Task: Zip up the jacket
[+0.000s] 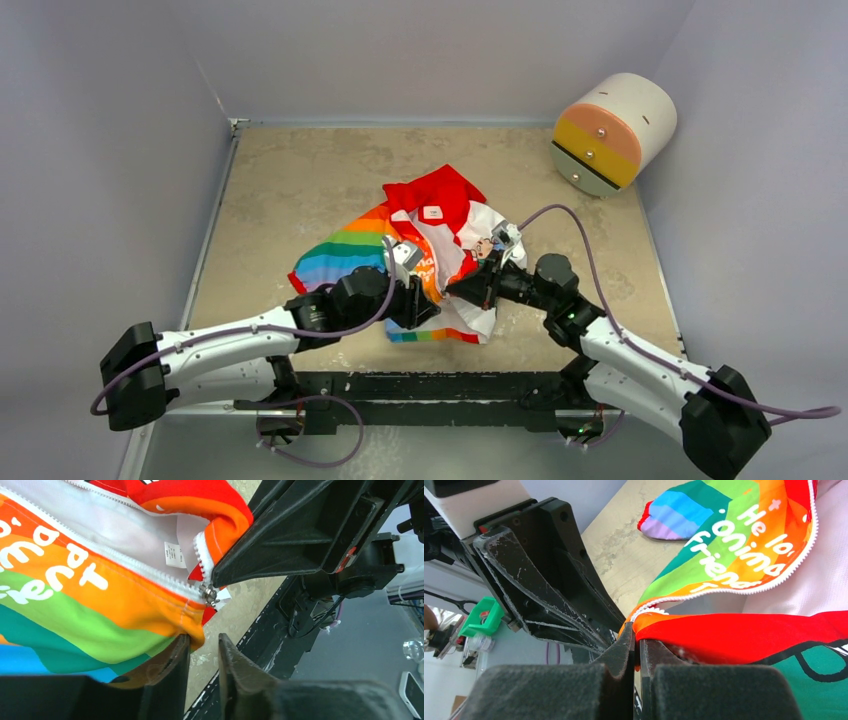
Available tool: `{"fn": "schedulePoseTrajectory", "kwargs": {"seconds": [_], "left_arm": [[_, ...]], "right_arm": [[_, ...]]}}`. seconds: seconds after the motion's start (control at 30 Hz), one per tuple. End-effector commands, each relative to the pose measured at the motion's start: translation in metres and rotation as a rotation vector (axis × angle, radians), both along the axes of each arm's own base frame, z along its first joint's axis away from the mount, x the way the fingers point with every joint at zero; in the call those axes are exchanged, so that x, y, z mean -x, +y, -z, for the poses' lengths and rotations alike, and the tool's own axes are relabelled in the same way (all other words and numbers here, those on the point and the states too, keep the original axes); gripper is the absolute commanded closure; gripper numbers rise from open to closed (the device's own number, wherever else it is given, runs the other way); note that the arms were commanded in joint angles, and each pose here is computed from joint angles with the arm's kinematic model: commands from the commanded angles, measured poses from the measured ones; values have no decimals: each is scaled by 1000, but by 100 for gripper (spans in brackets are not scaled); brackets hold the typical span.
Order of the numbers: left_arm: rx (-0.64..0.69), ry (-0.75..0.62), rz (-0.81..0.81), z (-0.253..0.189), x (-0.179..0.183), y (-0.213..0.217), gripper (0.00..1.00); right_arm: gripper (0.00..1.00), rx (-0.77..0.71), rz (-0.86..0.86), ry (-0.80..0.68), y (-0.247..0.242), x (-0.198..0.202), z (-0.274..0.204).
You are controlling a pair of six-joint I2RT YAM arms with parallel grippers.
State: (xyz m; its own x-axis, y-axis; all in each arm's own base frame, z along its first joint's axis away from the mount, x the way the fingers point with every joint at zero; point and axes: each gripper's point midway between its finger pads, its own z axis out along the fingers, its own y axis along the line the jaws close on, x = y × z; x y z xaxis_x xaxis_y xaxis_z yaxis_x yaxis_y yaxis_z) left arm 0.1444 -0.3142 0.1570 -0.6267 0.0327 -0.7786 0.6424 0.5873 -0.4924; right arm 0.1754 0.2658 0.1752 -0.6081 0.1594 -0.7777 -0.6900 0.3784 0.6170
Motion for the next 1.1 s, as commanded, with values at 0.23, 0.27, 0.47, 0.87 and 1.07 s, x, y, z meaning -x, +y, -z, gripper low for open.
{"fn": "schedulePoseTrajectory", "kwargs": {"seconds": [0.23, 0.27, 0.47, 0.87, 1.07], "left_arm": [[207, -16, -132, -57, -10, 7, 51], [231, -5, -153, -60, -11, 9, 49], [354, 106, -253, -65, -13, 17, 43], [558, 364, -252, -55, 2, 4, 43], [613, 424, -240, -48, 5, -1, 43]], "right_arm": [[100, -86, 15, -85, -2, 0, -33], [100, -92, 14, -89, -2, 0, -34], [100, -115, 7, -92, -3, 4, -34], [100, -137, -6, -101, -3, 9, -33], [100, -144, -11, -109, -5, 12, -33]]}}
